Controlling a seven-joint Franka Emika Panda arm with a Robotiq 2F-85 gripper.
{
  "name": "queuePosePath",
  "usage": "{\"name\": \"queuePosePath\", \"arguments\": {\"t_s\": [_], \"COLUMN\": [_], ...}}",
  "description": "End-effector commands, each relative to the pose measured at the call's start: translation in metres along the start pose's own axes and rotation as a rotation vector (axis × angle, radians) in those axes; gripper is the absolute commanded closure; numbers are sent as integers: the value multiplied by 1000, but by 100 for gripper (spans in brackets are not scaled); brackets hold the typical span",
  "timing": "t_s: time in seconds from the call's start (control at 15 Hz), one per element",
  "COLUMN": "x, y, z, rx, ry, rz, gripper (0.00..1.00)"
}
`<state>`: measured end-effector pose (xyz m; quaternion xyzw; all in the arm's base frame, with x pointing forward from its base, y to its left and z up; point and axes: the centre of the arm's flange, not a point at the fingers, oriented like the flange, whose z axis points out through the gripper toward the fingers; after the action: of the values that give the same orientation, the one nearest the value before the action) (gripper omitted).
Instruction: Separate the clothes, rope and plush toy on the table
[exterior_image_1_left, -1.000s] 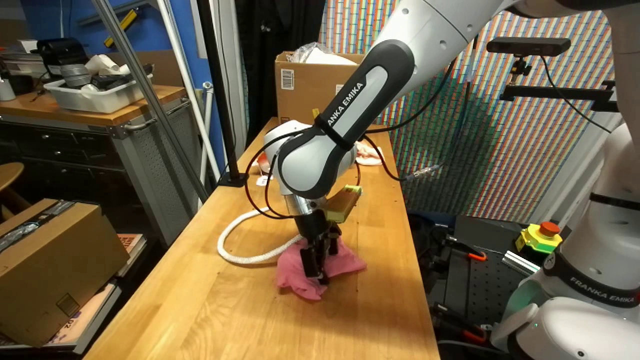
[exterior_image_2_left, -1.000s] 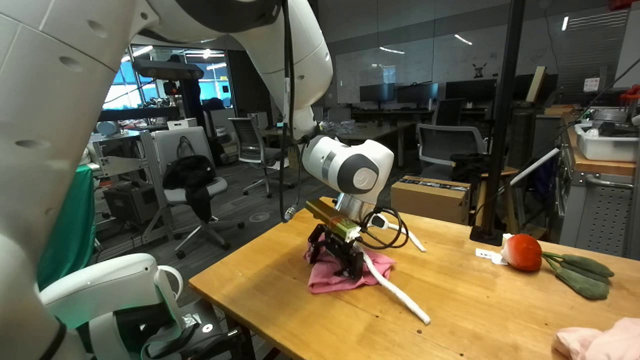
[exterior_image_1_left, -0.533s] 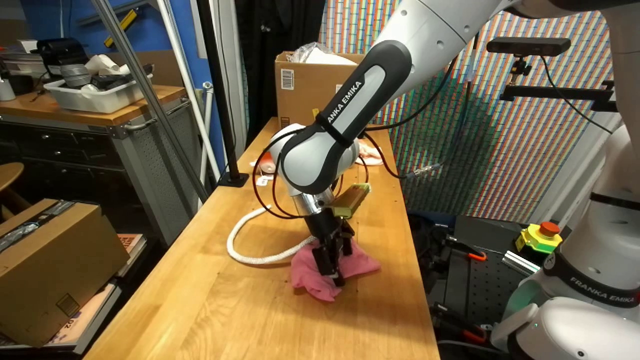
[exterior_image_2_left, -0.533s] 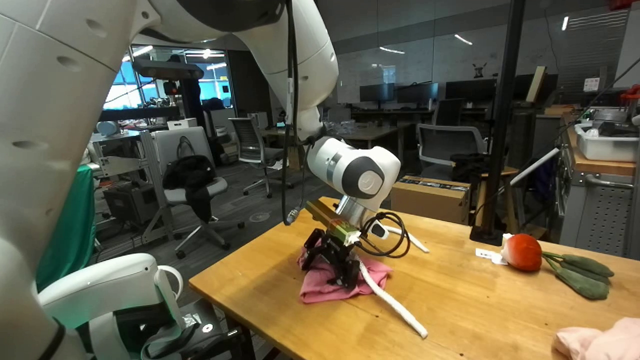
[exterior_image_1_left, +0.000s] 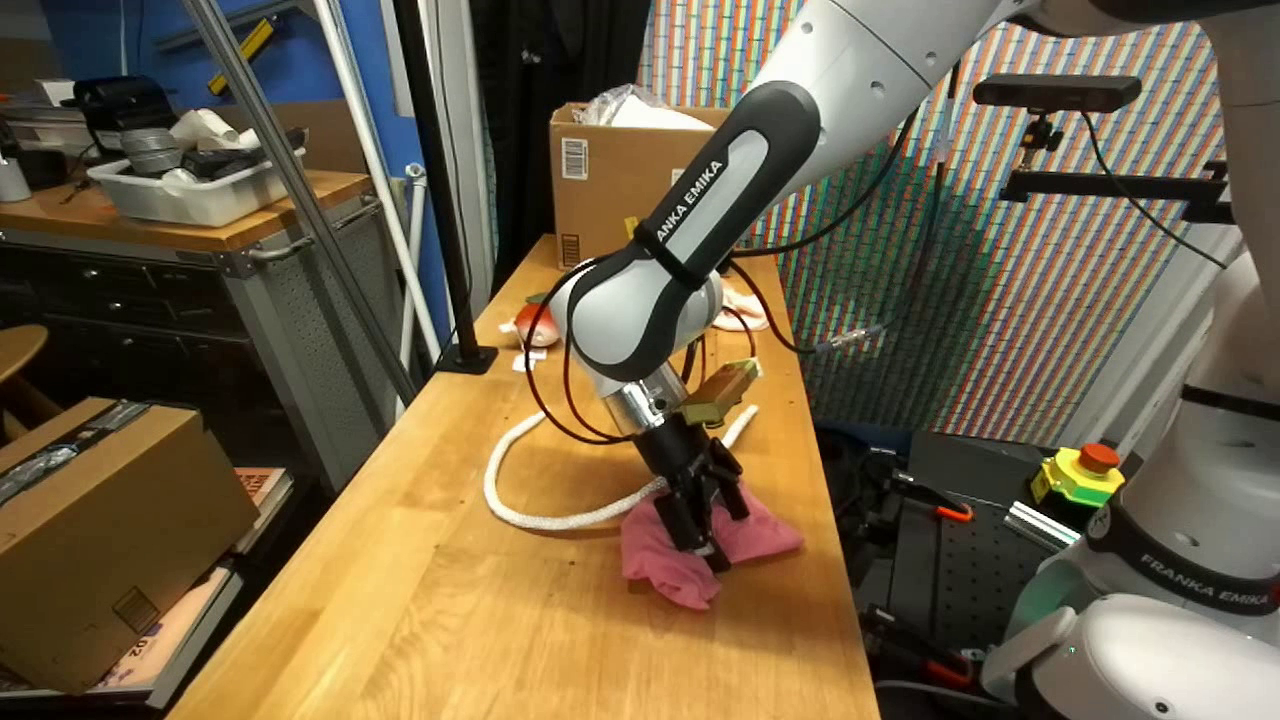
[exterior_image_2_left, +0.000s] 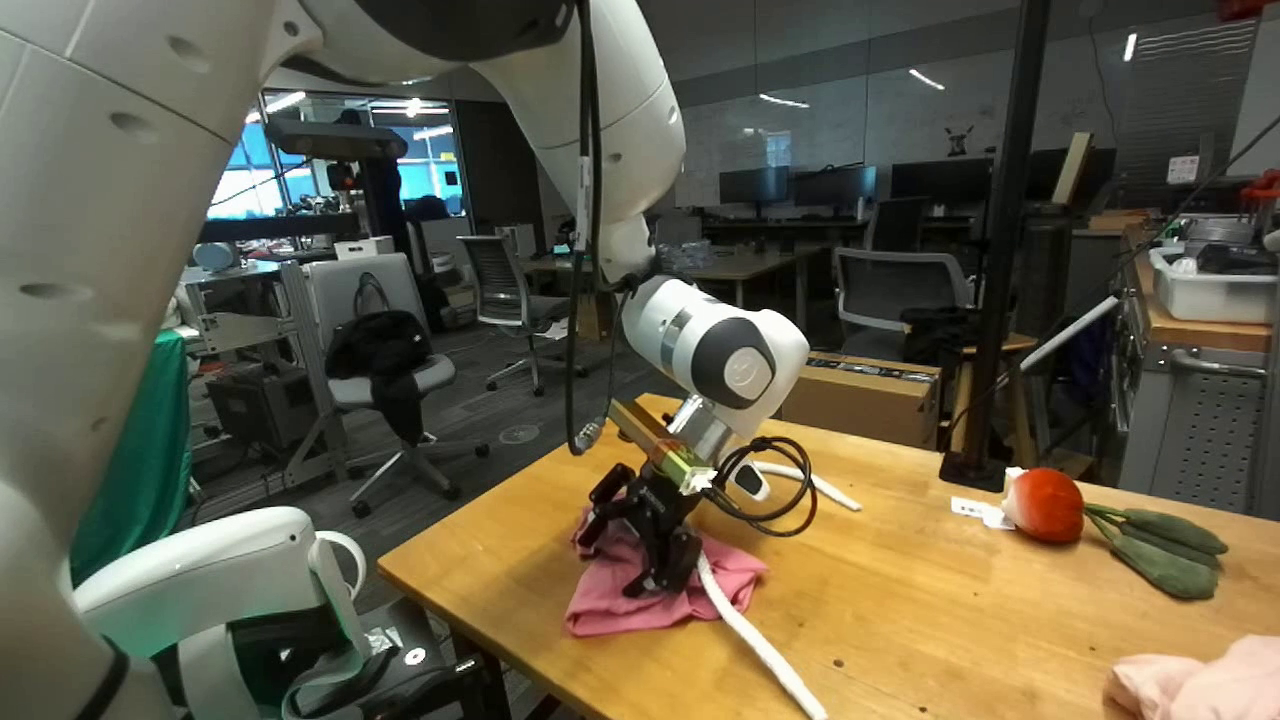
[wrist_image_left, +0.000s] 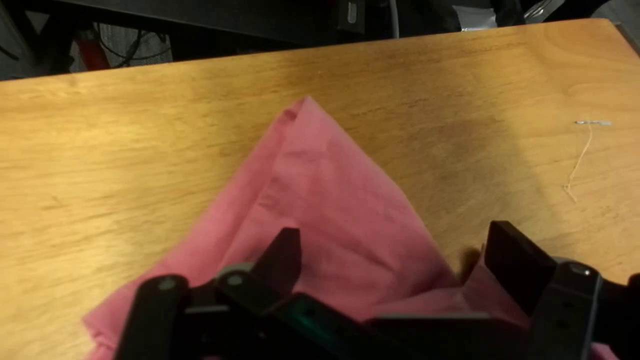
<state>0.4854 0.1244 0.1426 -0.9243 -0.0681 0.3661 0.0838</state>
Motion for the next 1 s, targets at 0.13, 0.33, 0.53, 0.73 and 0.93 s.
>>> {"name": "queuePosePath", "arguments": {"t_s": [0.13, 0.33, 0.53, 0.73, 0.93], "x": [-13, -24, -35, -42, -40], "y": [-8, -22, -39, -51, -56], "z": [-15, -37, -60, -79, -88], "rx": [25, 27, 28, 17, -50], "ry": [20, 54, 87, 114, 139], "rz": [-1, -1, 2, 8, -36], "gripper": [0, 0, 0, 0, 0]}}
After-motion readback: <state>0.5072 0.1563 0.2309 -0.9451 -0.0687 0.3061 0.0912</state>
